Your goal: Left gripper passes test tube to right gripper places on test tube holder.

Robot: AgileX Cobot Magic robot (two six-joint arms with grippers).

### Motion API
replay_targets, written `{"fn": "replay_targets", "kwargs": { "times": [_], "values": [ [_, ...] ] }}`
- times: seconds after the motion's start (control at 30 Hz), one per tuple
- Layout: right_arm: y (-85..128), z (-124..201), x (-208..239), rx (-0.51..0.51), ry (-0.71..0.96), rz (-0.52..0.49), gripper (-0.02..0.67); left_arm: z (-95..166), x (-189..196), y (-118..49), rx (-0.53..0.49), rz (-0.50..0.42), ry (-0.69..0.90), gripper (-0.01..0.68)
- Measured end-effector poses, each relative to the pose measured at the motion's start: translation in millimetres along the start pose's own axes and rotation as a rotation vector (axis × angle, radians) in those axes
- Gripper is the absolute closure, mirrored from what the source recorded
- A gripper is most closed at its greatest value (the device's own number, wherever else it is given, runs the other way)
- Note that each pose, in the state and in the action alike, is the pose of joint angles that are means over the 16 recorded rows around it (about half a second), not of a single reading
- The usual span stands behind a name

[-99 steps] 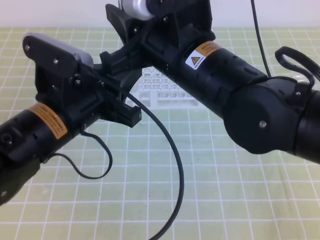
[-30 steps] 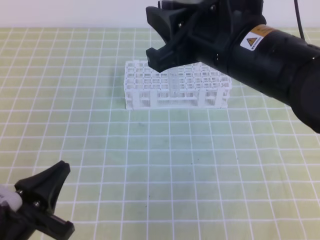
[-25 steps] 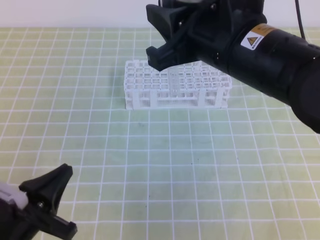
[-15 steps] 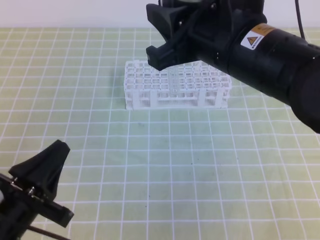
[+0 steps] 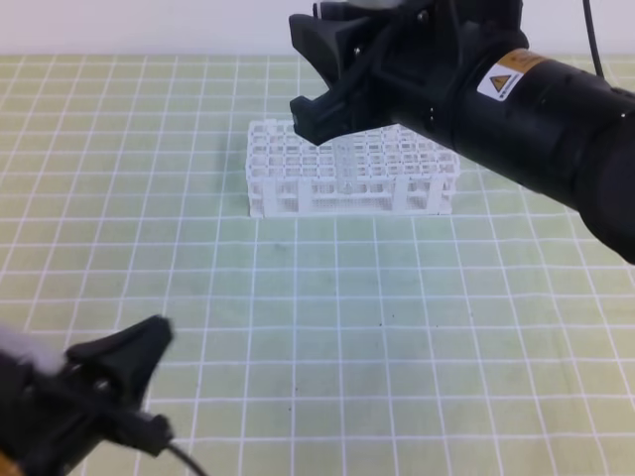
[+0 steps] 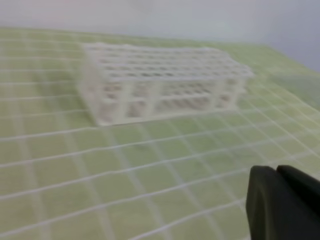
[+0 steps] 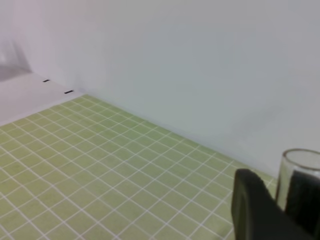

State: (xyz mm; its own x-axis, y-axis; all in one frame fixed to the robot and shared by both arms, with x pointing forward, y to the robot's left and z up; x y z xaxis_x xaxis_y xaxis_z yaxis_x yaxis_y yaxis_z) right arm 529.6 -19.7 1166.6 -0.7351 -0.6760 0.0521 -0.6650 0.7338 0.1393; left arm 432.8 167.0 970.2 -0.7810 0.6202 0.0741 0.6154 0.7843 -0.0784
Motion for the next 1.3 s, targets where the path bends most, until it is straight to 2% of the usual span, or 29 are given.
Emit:
{"fn": "replay_targets", "kwargs": {
  "times": [0.17,0.33,0.57,0.77,0.97,1.3],
  "values": [
    [0.2,0.7,0.0,0.001,0.004,-0.001,0.558,-1.8,-10.5,-8.6,-0.043,0.059,0.154,0.672],
    [0.3,0.9,0.0,0.001,0.006,-0.002,0.558,-29.0,-7.3,-7.5,-0.143,0.042,0.190,0.672],
    [0.4,1.1,0.0,0.001,0.007,-0.002,0.558,-73.2,29.4,-0.7,-0.240,-0.067,0.079,0.672],
    [0.4,1.2,0.0,0.003,0.007,-0.003,0.558,-88.2,72.7,1.1,-0.260,-0.141,-0.065,0.672],
    [0.5,1.3,0.0,0.006,0.008,-0.003,0.558,-78.5,99.6,2.0,-0.262,-0.178,-0.145,0.672],
    [0.6,1.4,0.0,0.011,0.009,-0.004,0.558,-30.2,102.0,1.7,-0.276,-0.158,-0.101,0.672]
  ]
}}
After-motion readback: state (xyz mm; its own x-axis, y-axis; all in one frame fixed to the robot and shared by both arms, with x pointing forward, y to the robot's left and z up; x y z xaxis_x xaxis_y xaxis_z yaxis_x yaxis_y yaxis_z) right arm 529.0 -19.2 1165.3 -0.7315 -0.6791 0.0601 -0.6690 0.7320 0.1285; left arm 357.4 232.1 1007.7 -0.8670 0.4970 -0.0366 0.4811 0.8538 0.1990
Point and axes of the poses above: a point on each arm's last joint axis where the gripper is mounted, x pointing back along that axis away from the gripper, y along the wrist's bending axis when the last joint is at zero, z = x × y, the point moved 7 cm from there along -x, pointing out along that axis toward the gripper, and after that the axes turned 9 degrees about -x, right-handed, at the moved point
